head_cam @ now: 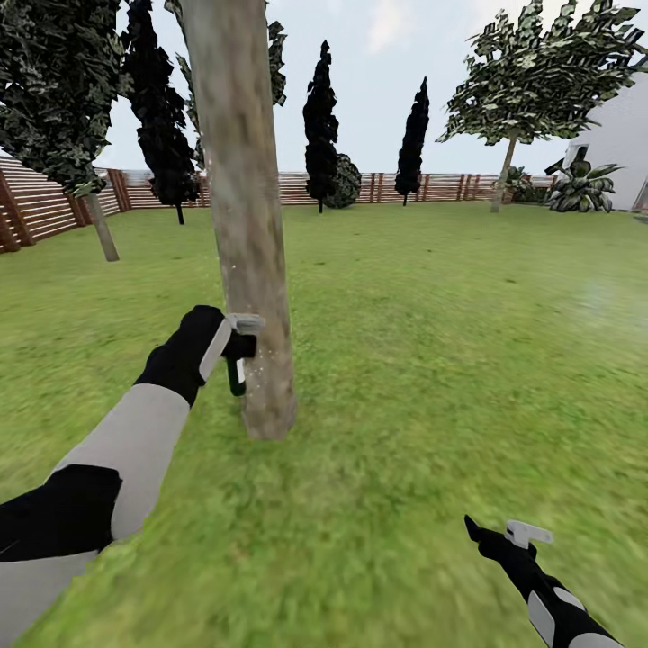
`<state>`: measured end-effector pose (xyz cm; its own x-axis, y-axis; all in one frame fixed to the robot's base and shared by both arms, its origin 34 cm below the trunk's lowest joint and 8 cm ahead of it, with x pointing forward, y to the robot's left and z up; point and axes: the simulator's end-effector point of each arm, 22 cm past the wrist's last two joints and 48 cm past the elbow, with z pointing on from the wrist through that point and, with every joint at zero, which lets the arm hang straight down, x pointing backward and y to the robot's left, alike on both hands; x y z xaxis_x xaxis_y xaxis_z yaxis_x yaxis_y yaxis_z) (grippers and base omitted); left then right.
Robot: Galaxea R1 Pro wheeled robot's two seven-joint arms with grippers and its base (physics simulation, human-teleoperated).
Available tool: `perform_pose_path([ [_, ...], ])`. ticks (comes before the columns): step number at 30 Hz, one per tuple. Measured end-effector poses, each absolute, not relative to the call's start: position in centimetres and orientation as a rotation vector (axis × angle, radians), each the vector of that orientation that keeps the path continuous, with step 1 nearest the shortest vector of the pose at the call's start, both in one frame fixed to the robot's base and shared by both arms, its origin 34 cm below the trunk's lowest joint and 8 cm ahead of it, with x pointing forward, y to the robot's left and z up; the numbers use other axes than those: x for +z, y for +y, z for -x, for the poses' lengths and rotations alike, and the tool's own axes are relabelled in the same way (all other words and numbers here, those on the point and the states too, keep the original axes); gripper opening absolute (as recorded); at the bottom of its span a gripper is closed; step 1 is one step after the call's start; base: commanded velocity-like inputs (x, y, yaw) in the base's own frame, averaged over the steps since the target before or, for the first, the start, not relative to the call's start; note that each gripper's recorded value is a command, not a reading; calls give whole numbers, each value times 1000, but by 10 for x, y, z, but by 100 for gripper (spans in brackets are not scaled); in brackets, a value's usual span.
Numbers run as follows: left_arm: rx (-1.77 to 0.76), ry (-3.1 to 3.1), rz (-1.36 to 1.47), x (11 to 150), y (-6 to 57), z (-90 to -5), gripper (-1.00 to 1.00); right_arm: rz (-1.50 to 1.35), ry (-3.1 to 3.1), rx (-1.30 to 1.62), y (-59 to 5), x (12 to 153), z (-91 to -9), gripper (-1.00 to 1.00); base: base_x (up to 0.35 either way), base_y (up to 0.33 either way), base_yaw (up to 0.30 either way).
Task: In the garden, pick up the pesticide atomizer on the floor and spray pesticide onto both trees until each tree trunk is fully covered.
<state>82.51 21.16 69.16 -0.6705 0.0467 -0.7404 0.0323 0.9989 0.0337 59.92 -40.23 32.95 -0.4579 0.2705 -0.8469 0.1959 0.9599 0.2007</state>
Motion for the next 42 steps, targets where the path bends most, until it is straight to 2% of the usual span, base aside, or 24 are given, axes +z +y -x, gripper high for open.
perform_pose_path([
  [7,35,2264,-51,749,214,-845,-100,-330,2060,88,-403,330,-599,100,0,0,0],
  [14,16,2198,-90,837,184,-860,-100,-330,2060,84,-406,330,-599,100,0,0,0],
  [29,54,2056,-83,1006,188,-856,-100,-329,2060,84,-406,330,-599,100,0,0,0],
  [42,76,2253,-73,920,200,-855,-100,-329,2060,84,-406,330,-599,100,-27,0,0],
])
